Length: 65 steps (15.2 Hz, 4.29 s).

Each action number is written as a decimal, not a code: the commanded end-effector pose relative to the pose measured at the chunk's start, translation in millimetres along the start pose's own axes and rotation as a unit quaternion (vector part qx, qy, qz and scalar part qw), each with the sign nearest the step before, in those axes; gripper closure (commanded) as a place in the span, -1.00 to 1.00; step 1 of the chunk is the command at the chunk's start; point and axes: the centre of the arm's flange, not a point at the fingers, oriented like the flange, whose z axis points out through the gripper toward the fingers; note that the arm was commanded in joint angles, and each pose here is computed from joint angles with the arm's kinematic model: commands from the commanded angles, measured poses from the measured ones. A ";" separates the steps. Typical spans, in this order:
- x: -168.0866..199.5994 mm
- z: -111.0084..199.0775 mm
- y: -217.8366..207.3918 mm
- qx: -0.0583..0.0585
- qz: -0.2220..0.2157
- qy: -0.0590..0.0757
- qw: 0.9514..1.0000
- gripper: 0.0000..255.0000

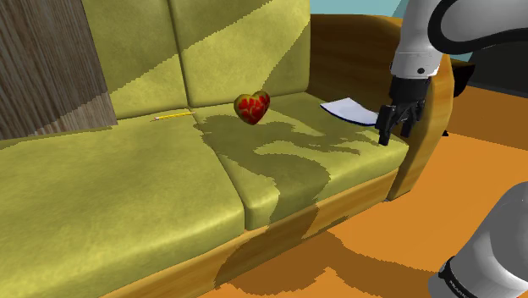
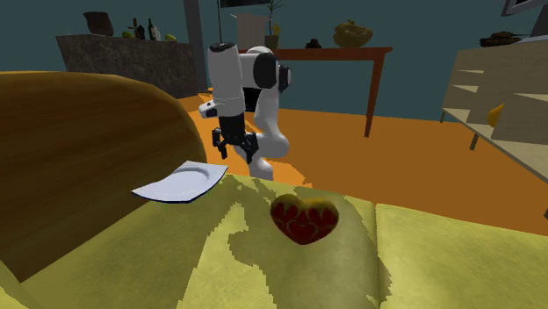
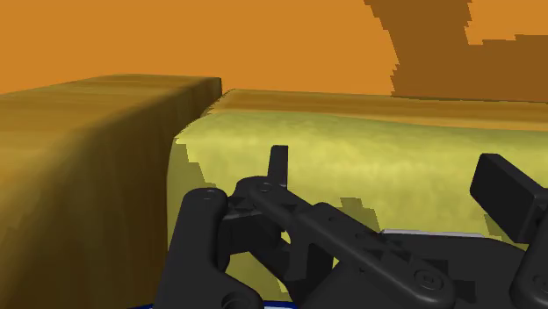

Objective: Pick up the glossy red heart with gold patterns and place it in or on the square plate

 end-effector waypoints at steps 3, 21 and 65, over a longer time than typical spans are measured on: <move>3.3 -6.0 -24.5 0.003 0.038 0.004 0.999 -1.00; 107.3 -68.8 -213.9 0.026 0.370 0.041 0.928 -1.00; 273.7 -84.7 -266.7 0.101 0.431 0.151 0.884 -1.00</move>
